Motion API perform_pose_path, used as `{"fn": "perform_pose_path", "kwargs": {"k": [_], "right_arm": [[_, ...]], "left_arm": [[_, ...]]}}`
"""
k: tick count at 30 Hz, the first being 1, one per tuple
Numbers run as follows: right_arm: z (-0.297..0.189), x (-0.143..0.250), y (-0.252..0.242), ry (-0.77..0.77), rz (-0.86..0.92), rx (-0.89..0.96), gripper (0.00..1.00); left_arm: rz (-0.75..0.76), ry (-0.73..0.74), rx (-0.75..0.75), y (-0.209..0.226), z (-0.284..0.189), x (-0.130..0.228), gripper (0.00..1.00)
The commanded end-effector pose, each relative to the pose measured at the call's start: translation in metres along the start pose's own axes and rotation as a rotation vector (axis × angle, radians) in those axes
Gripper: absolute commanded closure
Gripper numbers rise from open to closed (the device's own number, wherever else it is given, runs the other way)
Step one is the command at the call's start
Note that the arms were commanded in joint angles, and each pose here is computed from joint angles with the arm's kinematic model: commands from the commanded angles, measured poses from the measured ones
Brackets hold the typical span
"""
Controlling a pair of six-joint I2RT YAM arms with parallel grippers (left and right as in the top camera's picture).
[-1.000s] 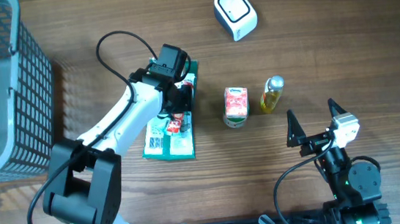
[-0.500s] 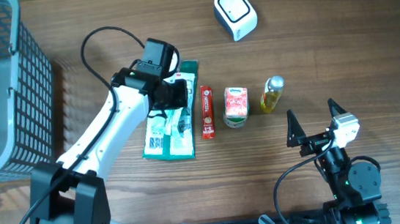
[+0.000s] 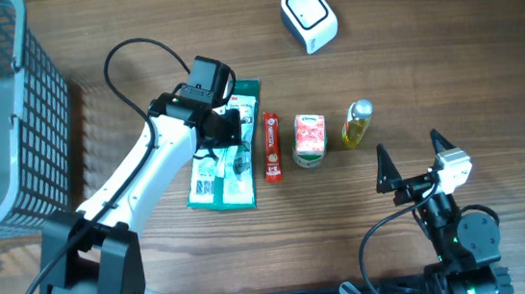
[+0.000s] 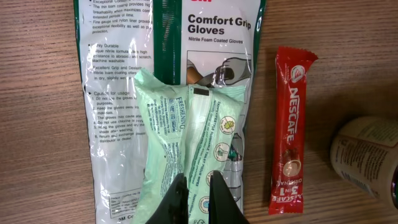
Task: Scan the item barcode
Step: 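Lay the packets down left of the Kleenex pack and release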
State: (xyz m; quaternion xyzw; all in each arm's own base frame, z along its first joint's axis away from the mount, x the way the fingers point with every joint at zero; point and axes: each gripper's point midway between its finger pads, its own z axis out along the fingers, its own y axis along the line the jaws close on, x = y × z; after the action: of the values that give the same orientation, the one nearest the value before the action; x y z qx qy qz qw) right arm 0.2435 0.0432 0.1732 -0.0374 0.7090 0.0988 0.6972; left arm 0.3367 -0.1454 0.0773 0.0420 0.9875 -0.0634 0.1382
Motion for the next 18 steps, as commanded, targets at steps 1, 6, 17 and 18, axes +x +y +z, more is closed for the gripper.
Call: {"fn": "perform_pose_path", "kwargs": {"k": [1, 6, 17, 18], "right_arm": [[0.000, -0.002, -0.002, -0.008, -0.008, 0.010, 0.01], [0.000, -0.002, -0.002, -0.008, -0.008, 0.010, 0.00], [0.000, -0.002, -0.002, -0.008, -0.008, 0.010, 0.00], [0.000, -0.002, -0.002, -0.008, -0.008, 0.010, 0.00]], "left_arm": [[-0.011, -0.010, -0.013, 0.002, -0.001, 0.000, 0.96], [-0.045, 0.006, -0.018, 0.003, -0.001, 0.004, 0.96], [-0.045, 0.038, -0.025, 0.007, 0.009, 0.018, 0.90], [-0.045, 0.039, -0.025, 0.007, 0.009, 0.018, 0.89]]}}
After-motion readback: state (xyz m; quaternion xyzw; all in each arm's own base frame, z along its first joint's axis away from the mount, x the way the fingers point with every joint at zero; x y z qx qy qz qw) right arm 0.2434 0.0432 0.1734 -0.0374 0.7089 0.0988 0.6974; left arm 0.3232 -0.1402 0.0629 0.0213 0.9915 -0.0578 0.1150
